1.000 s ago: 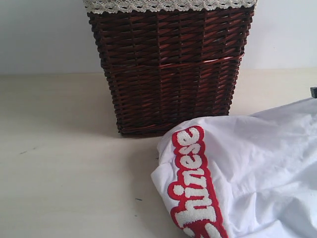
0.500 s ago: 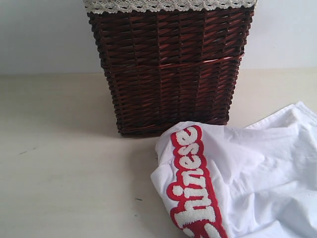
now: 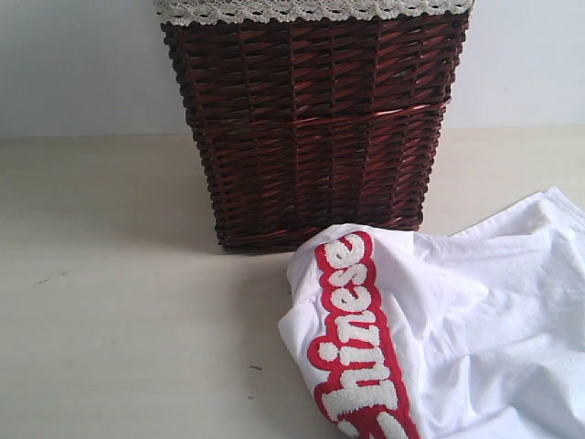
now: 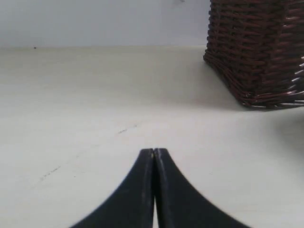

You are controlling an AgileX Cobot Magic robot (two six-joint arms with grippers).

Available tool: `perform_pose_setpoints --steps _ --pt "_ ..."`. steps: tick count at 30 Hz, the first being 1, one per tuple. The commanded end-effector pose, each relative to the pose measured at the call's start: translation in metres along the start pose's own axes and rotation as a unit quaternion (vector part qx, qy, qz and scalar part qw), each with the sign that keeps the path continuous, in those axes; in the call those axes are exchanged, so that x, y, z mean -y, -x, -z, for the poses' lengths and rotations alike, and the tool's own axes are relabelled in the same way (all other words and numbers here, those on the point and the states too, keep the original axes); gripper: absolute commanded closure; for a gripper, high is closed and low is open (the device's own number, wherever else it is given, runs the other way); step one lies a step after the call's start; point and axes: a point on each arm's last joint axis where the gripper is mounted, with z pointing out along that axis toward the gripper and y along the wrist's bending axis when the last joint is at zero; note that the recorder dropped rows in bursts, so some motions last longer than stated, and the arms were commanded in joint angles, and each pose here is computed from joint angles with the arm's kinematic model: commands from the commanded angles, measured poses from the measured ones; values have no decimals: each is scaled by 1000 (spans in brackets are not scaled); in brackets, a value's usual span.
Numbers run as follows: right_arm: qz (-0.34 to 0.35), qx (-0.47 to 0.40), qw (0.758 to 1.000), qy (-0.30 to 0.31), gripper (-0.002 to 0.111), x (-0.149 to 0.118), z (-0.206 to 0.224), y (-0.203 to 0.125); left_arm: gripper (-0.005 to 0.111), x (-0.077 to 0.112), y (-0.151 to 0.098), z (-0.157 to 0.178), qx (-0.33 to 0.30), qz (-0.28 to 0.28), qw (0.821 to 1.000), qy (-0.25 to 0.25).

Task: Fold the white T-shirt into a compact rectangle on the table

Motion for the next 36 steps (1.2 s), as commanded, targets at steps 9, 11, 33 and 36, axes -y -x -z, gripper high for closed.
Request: perform_pose_setpoints --steps 9,11,33,36 --pt "-156 117 981 -21 108 -35 101 -49 107 1 1 0 8 6 1000 -5" --pt "-163 110 980 -13 108 -43 100 -62 107 1 1 0 8 6 1000 -5" --pt "-144 116 983 2 108 -65 91 -100 107 1 1 0 8 6 1000 -5" --pt "-180 123 976 18 108 -67 91 -98 107 1 1 0 8 6 1000 -5"
